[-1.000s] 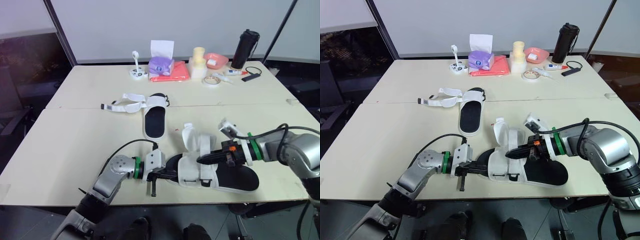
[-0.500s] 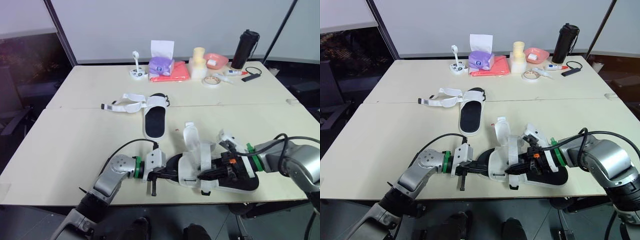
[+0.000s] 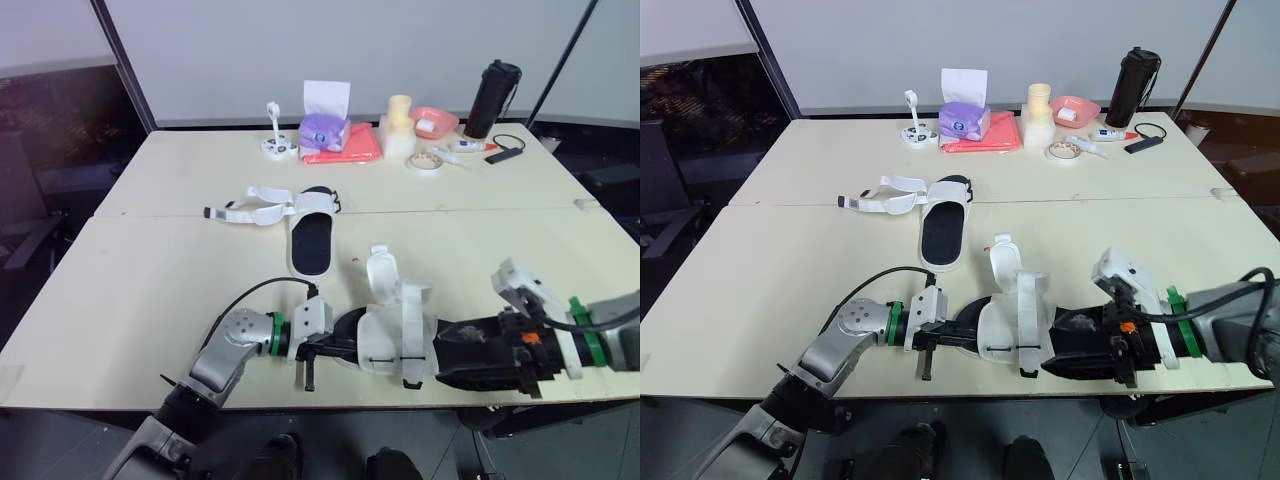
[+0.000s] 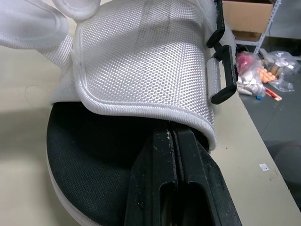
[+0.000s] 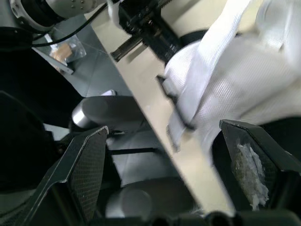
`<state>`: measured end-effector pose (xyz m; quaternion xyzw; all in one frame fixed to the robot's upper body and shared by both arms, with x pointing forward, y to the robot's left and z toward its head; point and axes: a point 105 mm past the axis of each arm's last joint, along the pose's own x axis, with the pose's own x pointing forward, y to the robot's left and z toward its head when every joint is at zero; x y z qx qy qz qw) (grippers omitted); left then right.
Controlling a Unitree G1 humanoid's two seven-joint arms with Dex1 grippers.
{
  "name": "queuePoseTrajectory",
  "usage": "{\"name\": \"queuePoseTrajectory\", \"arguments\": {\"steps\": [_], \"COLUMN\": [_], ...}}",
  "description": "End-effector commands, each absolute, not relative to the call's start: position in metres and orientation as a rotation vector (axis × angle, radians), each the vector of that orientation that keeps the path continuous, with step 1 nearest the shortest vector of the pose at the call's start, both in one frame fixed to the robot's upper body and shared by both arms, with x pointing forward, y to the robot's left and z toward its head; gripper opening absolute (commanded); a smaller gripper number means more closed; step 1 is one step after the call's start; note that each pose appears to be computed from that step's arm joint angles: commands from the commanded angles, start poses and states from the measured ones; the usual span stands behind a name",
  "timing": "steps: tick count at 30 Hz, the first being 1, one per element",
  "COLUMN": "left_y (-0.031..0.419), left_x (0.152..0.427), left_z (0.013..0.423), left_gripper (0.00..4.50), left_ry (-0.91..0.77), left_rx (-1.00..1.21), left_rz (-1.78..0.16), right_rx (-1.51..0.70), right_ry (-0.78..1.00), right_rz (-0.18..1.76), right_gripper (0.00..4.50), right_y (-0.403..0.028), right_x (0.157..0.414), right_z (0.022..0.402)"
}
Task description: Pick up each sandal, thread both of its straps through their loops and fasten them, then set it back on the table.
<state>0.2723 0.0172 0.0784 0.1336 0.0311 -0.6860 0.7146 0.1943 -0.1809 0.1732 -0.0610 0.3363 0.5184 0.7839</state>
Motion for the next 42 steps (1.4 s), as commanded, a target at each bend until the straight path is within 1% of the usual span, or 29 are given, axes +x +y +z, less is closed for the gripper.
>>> {"name": "queuePoseTrajectory", "arguments": {"steps": [1,7,11,23,27,36,42], "left_y": [0.017,0.015,0.016,0.019,0.019,0.018,0.017], "left_x": [0.272,0.272,0.272,0.271,0.271,0.272,0.272], "left_z": [0.067,0.067,0.067,0.066,0.065,0.066,0.066], "left_gripper": [0.0,0.0,0.0,0.0,0.0,0.0,0.0], "left_ry": [0.118,0.117,0.119,0.125,0.126,0.121,0.119], "left_rx": [0.309,0.3,0.303,0.307,0.305,0.306,0.307], "left_rz": [-1.51,-1.512,-1.514,-1.506,-1.502,-1.499,-1.505], "right_rx": [-0.112,-0.001,0.034,0.068,0.067,0.023,0.076], "right_ry": [0.727,0.783,0.784,0.729,0.737,0.82,0.752], "right_rz": [1.102,1.061,1.044,1.044,1.043,1.008,0.991], "right_gripper": [4.13,4.13,4.13,4.13,4.13,4.13,4.13], "right_y": [-0.179,-0.173,-0.167,-0.154,-0.152,-0.166,-0.162], "right_x": [0.182,0.169,0.173,0.194,0.195,0.184,0.197], "right_z": [0.166,0.132,0.117,0.112,0.11,0.095,0.101]}}
